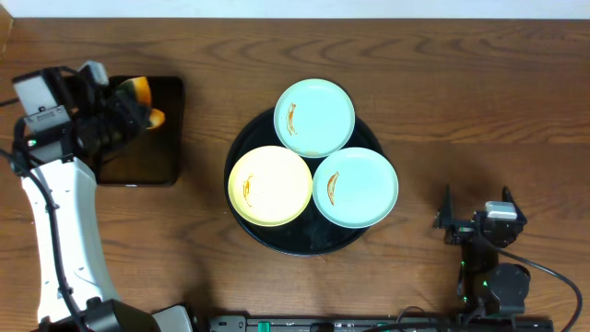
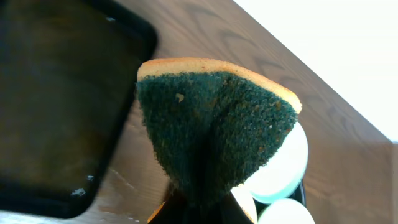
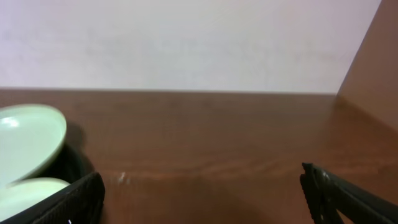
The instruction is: Clean dirty plates on tray and stack at the side
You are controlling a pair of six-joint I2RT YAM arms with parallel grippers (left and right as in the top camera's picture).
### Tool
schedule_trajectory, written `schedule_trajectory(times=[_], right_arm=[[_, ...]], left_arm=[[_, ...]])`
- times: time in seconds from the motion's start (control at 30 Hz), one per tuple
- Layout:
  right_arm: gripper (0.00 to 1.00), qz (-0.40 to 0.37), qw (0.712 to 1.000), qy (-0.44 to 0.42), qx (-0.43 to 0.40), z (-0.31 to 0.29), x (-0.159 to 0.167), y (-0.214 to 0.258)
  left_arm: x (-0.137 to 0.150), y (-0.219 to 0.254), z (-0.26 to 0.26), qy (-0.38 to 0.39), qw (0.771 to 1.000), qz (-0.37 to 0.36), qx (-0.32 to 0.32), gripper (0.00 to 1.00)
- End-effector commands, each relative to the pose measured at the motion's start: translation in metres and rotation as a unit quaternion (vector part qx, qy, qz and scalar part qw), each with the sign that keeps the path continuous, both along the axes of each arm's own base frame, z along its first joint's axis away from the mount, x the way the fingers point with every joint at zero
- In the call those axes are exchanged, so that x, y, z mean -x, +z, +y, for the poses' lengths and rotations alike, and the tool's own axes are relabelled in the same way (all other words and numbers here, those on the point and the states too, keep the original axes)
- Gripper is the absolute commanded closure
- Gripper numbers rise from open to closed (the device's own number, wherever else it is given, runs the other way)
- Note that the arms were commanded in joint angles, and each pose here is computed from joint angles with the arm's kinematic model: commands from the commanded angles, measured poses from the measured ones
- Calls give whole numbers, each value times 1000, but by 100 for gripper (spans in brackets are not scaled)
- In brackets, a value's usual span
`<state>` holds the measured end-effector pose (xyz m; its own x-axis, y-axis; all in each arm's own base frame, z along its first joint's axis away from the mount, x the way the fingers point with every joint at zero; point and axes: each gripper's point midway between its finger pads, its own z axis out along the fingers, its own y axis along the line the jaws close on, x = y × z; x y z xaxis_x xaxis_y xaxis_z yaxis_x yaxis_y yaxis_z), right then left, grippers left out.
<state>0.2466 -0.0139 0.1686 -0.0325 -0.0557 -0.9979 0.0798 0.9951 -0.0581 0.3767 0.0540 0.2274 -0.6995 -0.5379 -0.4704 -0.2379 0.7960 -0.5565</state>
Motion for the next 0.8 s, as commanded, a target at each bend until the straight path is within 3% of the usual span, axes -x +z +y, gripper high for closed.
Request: schedule_trajectory(times=[0.0,0.2,0.3,0.43,0.57,0.67,0.77], right_arm=[[1,-47,998,43,-22,14,0,22],[1,-206,953,222,7,74,30,101],[1,-205,944,257,-9,84,35,118],[1,-137,942,307,-1,101,28,130],[1,-52,909,413,27,133,12,154],[1,56,872,485,-29,151,-21,173],[1,164,847,496,-95,156,-55,173]], left_arm=[[2,16,-36,-66,997,-25,7,93],[19,-4,-97,-141,989,33,21,93],[28,-13,-124,-177,982,55,24,93],[40,-41,-125,-137,982,128,-38,93],[50,-66,-118,-109,972,180,-104,93],[55,-78,-127,-122,966,202,-104,93],[56,-86,-134,-134,962,213,-106,93]])
